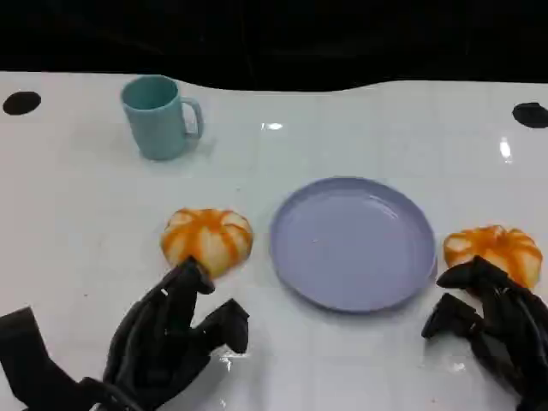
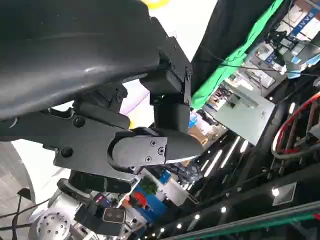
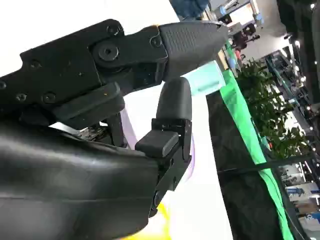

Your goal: Grasp the bread from the table and place it into the plate.

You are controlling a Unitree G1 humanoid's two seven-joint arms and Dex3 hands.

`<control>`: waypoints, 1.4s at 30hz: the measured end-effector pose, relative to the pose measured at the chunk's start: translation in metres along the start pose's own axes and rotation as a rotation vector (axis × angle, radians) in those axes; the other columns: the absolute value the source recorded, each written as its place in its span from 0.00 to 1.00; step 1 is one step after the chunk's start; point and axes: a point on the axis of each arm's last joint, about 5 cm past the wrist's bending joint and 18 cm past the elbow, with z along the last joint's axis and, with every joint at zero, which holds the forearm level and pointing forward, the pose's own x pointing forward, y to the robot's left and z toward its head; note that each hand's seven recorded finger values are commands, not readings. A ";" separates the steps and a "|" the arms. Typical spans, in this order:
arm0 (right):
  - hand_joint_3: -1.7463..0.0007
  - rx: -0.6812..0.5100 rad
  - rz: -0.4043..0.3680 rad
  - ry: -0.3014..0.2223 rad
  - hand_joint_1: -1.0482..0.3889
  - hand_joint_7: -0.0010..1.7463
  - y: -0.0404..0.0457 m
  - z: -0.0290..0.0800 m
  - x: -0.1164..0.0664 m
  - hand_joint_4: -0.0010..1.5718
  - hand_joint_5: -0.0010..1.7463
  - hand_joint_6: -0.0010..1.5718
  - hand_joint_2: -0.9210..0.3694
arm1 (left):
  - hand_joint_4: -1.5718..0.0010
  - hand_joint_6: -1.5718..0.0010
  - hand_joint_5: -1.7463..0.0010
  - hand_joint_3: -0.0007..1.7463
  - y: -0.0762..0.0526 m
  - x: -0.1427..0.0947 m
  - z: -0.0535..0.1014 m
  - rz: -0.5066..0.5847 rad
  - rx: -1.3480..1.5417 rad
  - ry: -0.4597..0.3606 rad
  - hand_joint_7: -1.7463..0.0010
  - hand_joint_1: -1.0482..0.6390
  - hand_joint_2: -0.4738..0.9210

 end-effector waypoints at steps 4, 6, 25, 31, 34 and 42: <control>0.85 -0.001 -0.003 0.000 0.37 0.70 0.0001 0.000 0.000 0.41 0.92 0.39 0.00 | 0.47 0.61 0.00 0.17 0.000 0.000 0.000 0.000 -0.001 0.001 0.00 0.28 1.00; 0.85 -0.001 -0.003 0.000 0.37 0.70 0.0002 0.000 0.000 0.41 0.92 0.39 0.00 | 0.47 0.61 0.00 0.17 0.000 0.000 0.000 0.000 -0.001 0.001 0.00 0.28 1.00; 0.85 -0.011 -0.004 0.006 0.36 0.71 0.0004 0.001 0.001 0.42 0.91 0.39 0.00 | 0.59 0.71 0.00 0.25 -0.001 0.001 0.004 0.019 0.099 0.002 0.14 0.27 1.00; 0.86 -0.012 -0.004 0.007 0.35 0.70 0.0006 0.001 0.002 0.42 0.91 0.39 0.00 | 0.65 0.60 0.32 0.13 -0.007 0.007 0.013 0.030 0.308 -0.047 0.77 0.27 1.00; 0.86 -0.011 -0.001 0.008 0.35 0.69 0.0006 0.001 0.002 0.42 0.90 0.39 0.00 | 0.67 0.62 0.42 0.13 -0.012 0.009 0.018 0.033 0.380 -0.070 0.87 0.30 1.00; 0.87 0.005 -0.002 0.013 0.35 0.65 0.0004 0.001 0.003 0.43 0.88 0.42 0.00 | 0.81 0.67 0.53 0.12 -0.021 0.012 0.039 0.004 0.853 -0.150 0.95 0.27 1.00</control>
